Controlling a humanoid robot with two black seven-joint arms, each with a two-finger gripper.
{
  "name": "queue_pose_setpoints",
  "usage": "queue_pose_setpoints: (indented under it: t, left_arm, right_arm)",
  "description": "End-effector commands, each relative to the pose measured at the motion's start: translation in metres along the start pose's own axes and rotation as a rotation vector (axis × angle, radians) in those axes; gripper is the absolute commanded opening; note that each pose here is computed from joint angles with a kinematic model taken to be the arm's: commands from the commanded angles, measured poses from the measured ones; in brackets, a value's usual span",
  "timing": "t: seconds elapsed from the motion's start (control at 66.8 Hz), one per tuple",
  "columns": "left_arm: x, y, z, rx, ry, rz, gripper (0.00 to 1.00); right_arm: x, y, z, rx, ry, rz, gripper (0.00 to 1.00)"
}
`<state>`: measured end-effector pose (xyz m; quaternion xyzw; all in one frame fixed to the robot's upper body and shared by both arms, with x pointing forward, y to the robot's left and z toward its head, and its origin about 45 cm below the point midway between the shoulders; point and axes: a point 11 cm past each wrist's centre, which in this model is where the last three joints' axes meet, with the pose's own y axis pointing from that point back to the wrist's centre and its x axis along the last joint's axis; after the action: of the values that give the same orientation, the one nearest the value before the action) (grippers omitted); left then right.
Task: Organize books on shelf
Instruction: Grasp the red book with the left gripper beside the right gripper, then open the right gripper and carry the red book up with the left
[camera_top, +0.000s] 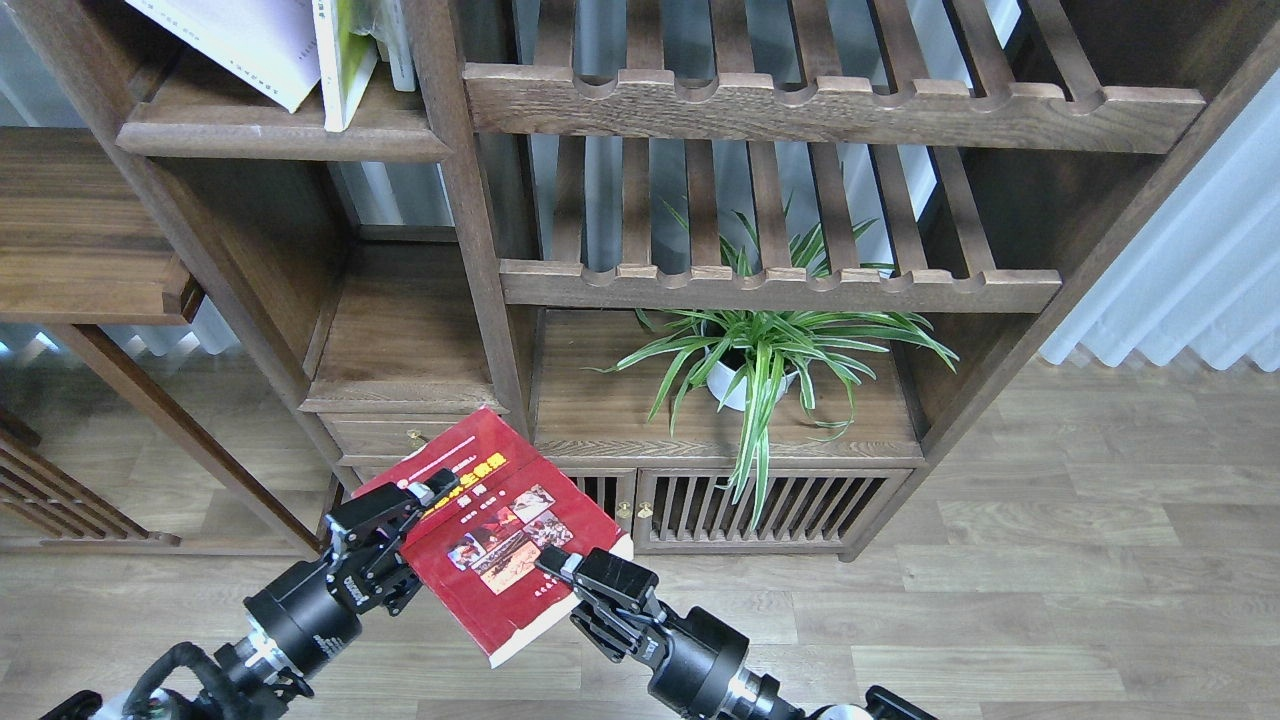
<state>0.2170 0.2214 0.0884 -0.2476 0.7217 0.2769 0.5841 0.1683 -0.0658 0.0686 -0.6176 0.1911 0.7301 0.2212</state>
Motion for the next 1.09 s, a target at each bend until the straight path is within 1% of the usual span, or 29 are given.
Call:
queue_pose_setpoints:
  t: [0.0,0.329,0.359,0.404,0.419,0.464,0.479,0.494,0.509,0.524,0.539,0.554,0.569,0.584,0.644,0.733,0.823,0.973,1.078]
  left_arm:
    - [0.0,-0.004,-0.006,0.036,-0.005,0.006,0.05]
    - [0.001,0.002,-0.006,0.059,-0.027,0.032,0.03]
    - [0.001,0.003,-0.005,0.059,-0.033,0.034,0.03]
    - [-0.001,0.006,-0.001,0.057,-0.049,0.041,0.03]
    - [-0.002,0.007,0.0,0.054,-0.052,0.043,0.03]
    - [-0.004,0.012,0.004,0.051,-0.066,0.052,0.02]
    - [-0.005,0.014,0.006,0.05,-0.074,0.057,0.02]
    - [-0.005,0.016,0.007,0.05,-0.077,0.06,0.02]
    - [-0.007,0.022,0.012,0.045,-0.094,0.074,0.02]
    - [-0.007,0.024,0.012,0.045,-0.095,0.077,0.02]
    - [-0.008,0.026,0.014,0.044,-0.099,0.081,0.02]
    - [-0.008,0.026,0.014,0.042,-0.101,0.082,0.02]
    - [-0.009,0.028,0.016,0.038,-0.106,0.085,0.02]
    - [-0.01,0.028,0.017,0.037,-0.109,0.084,0.02]
    - [-0.013,0.03,0.019,0.031,-0.119,0.083,0.02]
    - [-0.02,0.036,0.031,-0.005,-0.146,0.088,0.02]
    - [-0.028,0.04,0.044,-0.04,-0.181,0.084,0.02]
    - [-0.049,0.059,0.079,-0.143,-0.351,0.109,0.02]
    - [-0.057,0.07,0.092,-0.157,-0.424,0.135,0.03]
  right_arm:
    - [0.0,0.0,0.001,-0.001,-0.001,0.001,0.06]
    - [0.0,0.0,-0.001,0.002,0.002,0.0,0.06]
    - [0.0,0.0,-0.002,0.005,0.005,0.0,0.07]
    - [-0.002,-0.001,-0.007,0.018,0.012,-0.003,0.13]
    - [-0.002,-0.001,-0.008,0.021,0.013,-0.003,0.17]
    - [-0.002,-0.001,-0.009,0.023,0.016,-0.004,0.34]
    - [-0.003,-0.002,-0.01,0.025,0.018,-0.006,0.43]
    - [-0.004,-0.002,-0.011,0.025,0.019,-0.007,0.48]
    - [-0.007,-0.003,-0.018,0.041,0.03,-0.015,0.68]
    - [-0.007,-0.003,-0.02,0.045,0.032,-0.015,0.71]
    - [-0.01,-0.004,-0.024,0.055,0.038,-0.021,0.79]
    - [-0.011,-0.004,-0.027,0.06,0.041,-0.025,0.84]
    - [-0.014,-0.005,-0.034,0.072,0.051,-0.029,0.96]
    - [-0.015,-0.004,-0.038,0.079,0.057,-0.03,0.99]
    - [-0.019,0.0,-0.056,0.123,0.074,-0.034,0.99]
    - [-0.028,0.013,-0.089,0.232,0.091,-0.054,0.99]
    - [-0.032,0.02,-0.101,0.279,0.096,-0.066,1.0]
    - [-0.028,0.032,-0.103,0.28,0.106,-0.04,0.99]
    - [-0.024,0.03,-0.094,0.256,0.095,-0.032,0.99]
